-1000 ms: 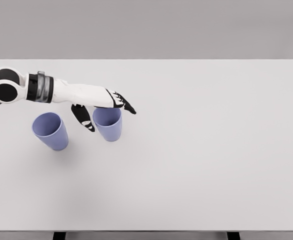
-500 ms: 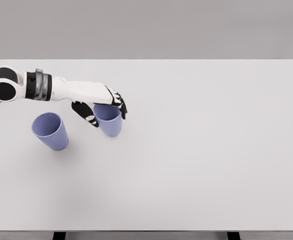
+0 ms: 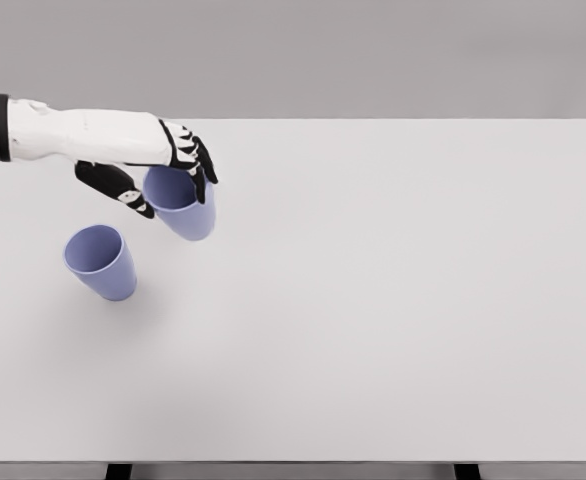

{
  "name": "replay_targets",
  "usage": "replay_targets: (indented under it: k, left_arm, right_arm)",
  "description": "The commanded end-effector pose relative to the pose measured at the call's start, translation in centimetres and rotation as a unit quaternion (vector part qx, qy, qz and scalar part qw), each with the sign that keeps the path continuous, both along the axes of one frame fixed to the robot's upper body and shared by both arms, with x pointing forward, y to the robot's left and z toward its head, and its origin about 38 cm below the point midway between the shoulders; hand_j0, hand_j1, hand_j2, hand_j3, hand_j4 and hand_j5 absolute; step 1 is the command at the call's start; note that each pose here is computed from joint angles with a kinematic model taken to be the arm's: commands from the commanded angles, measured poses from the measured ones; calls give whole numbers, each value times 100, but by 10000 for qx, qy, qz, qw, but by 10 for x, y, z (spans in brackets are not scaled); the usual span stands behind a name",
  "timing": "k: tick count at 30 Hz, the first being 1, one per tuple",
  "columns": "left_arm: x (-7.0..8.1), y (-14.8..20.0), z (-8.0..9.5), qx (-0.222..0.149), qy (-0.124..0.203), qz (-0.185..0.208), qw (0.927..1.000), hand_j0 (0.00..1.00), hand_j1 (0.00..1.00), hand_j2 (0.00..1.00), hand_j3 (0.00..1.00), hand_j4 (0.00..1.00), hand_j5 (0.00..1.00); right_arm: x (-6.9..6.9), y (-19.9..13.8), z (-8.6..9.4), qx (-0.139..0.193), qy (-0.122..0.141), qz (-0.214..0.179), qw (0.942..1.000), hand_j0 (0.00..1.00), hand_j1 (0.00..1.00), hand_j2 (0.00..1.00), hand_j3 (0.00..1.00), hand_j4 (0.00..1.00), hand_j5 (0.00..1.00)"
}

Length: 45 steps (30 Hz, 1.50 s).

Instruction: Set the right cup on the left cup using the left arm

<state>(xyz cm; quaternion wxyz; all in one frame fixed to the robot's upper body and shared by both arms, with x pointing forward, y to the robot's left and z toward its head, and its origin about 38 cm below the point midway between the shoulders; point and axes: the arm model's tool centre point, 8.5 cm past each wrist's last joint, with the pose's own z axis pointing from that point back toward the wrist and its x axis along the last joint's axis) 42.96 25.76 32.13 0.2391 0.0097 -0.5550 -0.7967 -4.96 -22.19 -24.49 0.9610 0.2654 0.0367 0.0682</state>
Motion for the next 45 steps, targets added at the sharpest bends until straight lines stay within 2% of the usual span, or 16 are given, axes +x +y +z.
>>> replay_targets:
  k: [1, 14, 19, 26, 34, 39, 42, 45]
  left_arm:
    - [-7, 14, 5, -57, 43, 126, 9999, 54, 54, 54, 54, 54, 54]
    - [-15, 62, 29, 91, -202, 672, 9975, 55, 55, 55, 55, 55, 55]
    - [-18, 71, 38, 134, -288, 761, 9966, 55, 55, 55, 55, 55, 55]
    - [-24, 69, 50, 107, -418, 695, 9966, 56, 56, 56, 56, 56, 56]
    - [-28, 72, 49, 195, -370, 691, 9967, 56, 56, 56, 56, 56, 56]
    - [-42, 85, 52, 274, -386, 795, 9957, 57, 57, 57, 57, 57, 57]
    - [-46, 95, 52, 312, -378, 913, 9946, 57, 57, 57, 57, 57, 57]
    - [-48, 96, 45, 487, -233, 873, 9947, 57, 57, 57, 57, 57, 57]
  right_arm:
    - [0, 0, 0, 4, -2, 10, 10000, 100, 100, 100, 100, 100, 100]
    - [0, 0, 0, 3, 6, 9, 10000, 100, 100, 100, 100, 100, 100]
    - [0, 0, 0, 4, -2, 10, 10000, 100, 100, 100, 100, 100, 100]
    - [0, 0, 0, 4, -2, 10, 10000, 100, 100, 100, 100, 100, 100]
    - [0, 0, 0, 4, -2, 10, 10000, 100, 100, 100, 100, 100, 100]
    - [0, 0, 0, 3, -2, 2, 10000, 100, 100, 100, 100, 100, 100]
    - [0, 0, 0, 3, -2, 2, 10000, 100, 100, 100, 100, 100, 100]
    - [0, 0, 0, 4, -2, 10, 10000, 100, 100, 100, 100, 100, 100]
